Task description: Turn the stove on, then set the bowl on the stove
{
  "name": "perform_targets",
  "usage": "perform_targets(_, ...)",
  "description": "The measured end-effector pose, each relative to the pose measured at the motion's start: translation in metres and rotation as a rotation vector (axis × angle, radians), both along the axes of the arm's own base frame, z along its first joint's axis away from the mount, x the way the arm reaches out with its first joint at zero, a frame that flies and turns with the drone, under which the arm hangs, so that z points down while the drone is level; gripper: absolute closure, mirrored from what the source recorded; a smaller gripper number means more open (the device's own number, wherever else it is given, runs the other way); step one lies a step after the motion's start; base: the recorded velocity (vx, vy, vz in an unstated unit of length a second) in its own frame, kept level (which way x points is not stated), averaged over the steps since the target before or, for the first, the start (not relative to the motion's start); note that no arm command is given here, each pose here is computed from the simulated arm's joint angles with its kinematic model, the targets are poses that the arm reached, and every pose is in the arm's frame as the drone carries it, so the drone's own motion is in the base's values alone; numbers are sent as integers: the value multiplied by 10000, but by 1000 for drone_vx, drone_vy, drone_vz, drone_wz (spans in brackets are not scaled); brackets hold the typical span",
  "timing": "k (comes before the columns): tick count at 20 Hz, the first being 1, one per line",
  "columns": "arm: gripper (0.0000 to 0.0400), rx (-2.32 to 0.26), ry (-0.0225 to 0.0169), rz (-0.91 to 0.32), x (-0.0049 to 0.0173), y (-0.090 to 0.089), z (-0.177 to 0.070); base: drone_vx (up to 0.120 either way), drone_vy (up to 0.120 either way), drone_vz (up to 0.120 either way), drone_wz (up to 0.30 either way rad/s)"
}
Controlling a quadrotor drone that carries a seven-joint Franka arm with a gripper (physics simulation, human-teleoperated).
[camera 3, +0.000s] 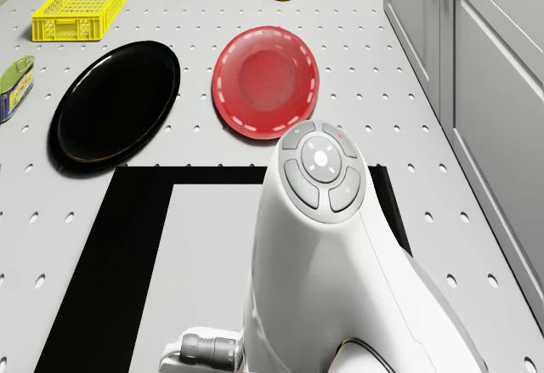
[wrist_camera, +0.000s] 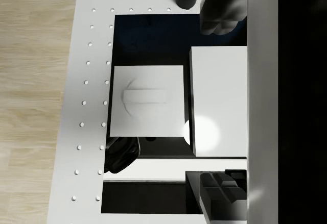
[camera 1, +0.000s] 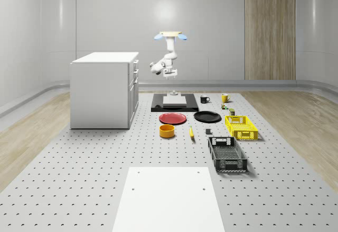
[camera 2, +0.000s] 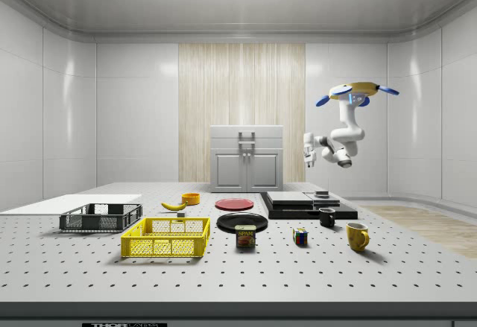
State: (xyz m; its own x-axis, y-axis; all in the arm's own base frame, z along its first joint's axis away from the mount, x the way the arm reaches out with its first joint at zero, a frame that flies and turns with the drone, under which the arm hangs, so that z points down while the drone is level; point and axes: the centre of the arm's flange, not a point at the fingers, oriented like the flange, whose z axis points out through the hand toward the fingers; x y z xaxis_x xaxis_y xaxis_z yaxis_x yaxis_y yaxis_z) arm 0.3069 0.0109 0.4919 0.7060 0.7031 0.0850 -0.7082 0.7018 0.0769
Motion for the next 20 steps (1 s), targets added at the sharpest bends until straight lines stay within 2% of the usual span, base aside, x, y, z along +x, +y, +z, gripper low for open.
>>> perform_targets(5,0,-675,23,-17,0,-66,-8,0,96,-120,0)
perform_targets(9,0,-912,32,-22,-1,-90,-10,0,10,-120,0)
perform_targets(13,0,-1026,36,-24,-1,-101,-11,0,120,-120,0)
perform_targets(15,0,-1059,38,-24,-1,-104,-11,0,0,-120,0)
perform_targets(20,0,-1104,40,-25,-1,-108,-11,-96,0,-120,0)
